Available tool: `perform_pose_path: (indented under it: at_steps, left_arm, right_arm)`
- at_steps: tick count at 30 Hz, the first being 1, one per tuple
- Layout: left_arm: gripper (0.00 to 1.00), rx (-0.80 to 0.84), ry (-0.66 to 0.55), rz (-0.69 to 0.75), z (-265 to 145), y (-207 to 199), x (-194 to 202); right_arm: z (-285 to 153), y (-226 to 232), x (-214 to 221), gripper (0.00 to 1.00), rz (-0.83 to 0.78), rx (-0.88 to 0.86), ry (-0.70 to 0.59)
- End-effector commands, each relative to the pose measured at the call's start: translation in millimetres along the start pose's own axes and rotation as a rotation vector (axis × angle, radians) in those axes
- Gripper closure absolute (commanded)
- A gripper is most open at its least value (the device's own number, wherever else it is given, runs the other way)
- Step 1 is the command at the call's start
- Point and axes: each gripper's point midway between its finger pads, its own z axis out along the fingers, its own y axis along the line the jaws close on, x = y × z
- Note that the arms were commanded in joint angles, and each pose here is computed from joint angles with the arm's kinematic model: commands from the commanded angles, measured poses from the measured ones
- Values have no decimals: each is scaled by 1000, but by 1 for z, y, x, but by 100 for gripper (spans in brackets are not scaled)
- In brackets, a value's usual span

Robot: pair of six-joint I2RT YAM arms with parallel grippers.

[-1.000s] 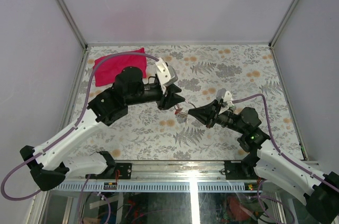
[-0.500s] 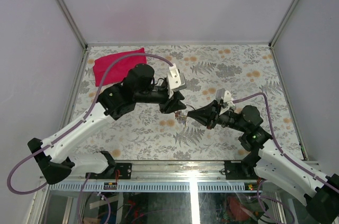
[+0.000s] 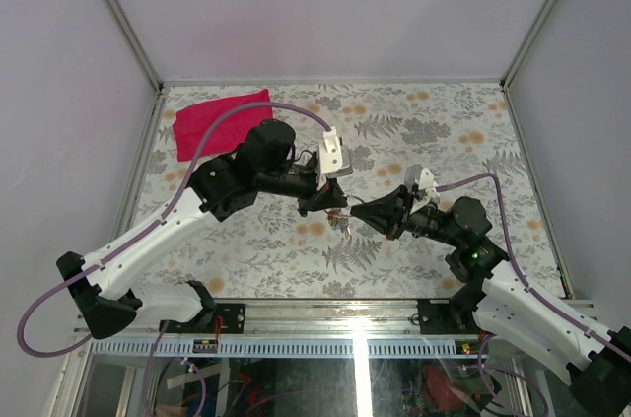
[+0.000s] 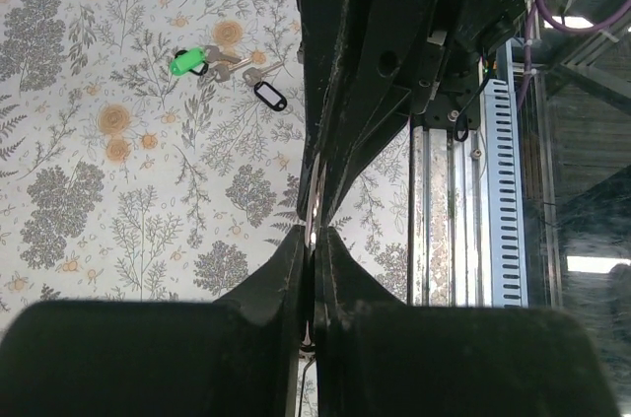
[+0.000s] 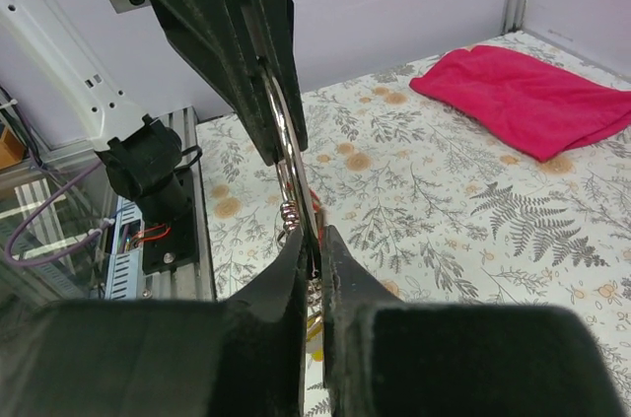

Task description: Put the keys on the keyring

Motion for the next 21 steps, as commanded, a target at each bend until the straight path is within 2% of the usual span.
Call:
perform_pose_path:
  at_steps: [1,4,7,12,17,21]
  left_arm:
    - [100,-45,-25,1,-1,8,-14]
    - [100,-58,-26,-20,0,11,-14]
    - [100,-84,-32,-43,1,15,-15]
    - [100,-112,-51,-75,3,20,-18]
    - [100,-137,-76,-103,4,24,-21]
    - [100,-140,-90,-109,4,25,-25]
  right_arm:
    - [1,3,-48,88,-104,20,-119]
    - [-5,-4,-49,73,-128,71,-112]
    - [-11,-10,-49,63,-152,124,-108]
    - [-25,-27,-48,59,-191,246,-96]
    - [-36,-41,-37,58,-204,333,-29]
    - [-38,-40,-31,63,-219,327,-23]
